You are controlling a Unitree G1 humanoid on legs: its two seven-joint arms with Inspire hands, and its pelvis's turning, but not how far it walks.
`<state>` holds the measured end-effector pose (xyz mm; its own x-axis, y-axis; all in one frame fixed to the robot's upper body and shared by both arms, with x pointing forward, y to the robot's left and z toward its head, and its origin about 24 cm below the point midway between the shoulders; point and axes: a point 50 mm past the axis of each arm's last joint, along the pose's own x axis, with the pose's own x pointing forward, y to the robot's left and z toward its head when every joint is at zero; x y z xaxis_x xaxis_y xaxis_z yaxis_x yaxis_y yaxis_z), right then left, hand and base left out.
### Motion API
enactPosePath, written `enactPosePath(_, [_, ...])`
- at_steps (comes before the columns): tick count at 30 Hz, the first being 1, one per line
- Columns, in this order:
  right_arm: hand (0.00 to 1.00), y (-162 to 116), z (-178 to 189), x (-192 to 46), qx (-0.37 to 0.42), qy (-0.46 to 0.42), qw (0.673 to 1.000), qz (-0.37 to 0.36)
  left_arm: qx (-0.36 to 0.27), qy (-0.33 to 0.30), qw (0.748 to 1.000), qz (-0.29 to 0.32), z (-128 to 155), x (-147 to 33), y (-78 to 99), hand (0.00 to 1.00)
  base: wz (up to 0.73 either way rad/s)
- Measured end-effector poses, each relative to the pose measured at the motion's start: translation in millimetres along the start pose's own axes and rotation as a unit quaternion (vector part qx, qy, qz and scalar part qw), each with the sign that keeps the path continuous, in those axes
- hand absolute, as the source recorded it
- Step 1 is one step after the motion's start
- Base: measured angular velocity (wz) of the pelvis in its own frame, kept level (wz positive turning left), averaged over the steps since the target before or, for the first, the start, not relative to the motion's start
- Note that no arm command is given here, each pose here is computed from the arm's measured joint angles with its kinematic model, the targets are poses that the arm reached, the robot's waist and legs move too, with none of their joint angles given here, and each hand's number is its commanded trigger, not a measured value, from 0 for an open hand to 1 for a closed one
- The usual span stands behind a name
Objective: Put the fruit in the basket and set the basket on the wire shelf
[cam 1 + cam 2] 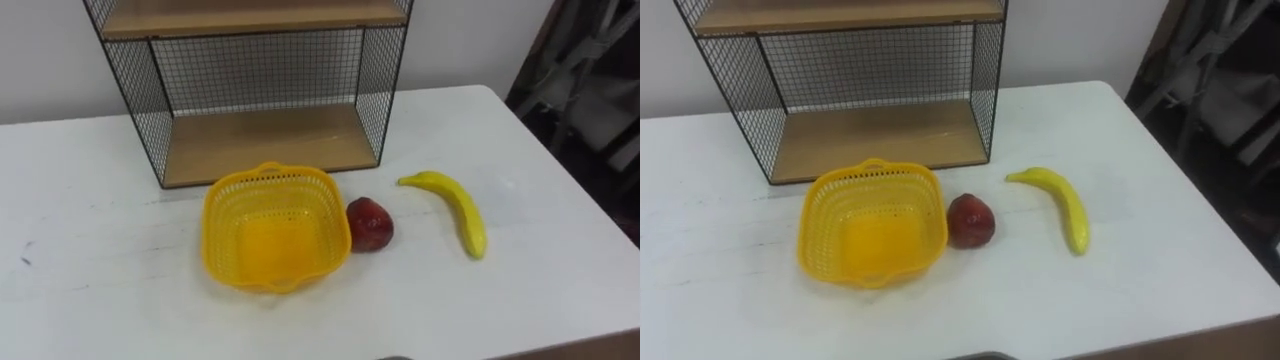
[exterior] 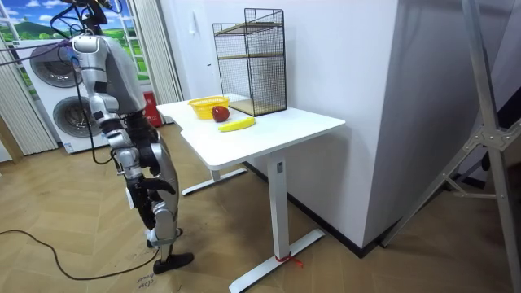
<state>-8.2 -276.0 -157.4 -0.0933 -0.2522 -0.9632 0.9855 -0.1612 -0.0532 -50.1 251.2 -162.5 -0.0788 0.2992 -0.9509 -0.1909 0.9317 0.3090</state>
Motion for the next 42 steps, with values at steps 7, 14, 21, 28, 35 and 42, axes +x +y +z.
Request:
enactPosePath(7, [0.00,33.3,47.1,-16.9,0.122,-0.081,0.989,-0.013,-0.036,-0.011,0.999,0.038,-0.8,-1.0,12.1,0.00,-0.02])
enactPosePath(14, [0.00,98.0,105.8,-77.1,0.127,-0.241,0.962,0.032,-0.015,-0.050,0.997,0.057,16.1,-2.8,15.6,0.00,-0.04])
enactPosePath(21, [0.00,137.6,134.5,-159.4,0.097,-0.451,0.882,0.100,0.016,-0.066,0.996,0.056,20.5,-3.2,12.6,0.00,-0.02])
enactPosePath(28, [0.00,158.2,129.3,-219.9,0.056,-0.579,0.794,0.179,0.034,-0.073,0.995,0.055,21.2,-3.4,11.8,0.00,0.02])
enactPosePath(35, [0.00,186.1,99.3,-243.6,-0.071,-0.602,0.727,0.322,0.046,-0.072,0.995,0.043,18.3,-2.8,10.4,0.00,0.00])
enactPosePath(42, [0.00,206.9,73.4,-257.9,-0.218,-0.609,0.637,0.420,0.058,-0.069,0.995,0.031,16.4,-2.4,7.8,0.00,0.03])
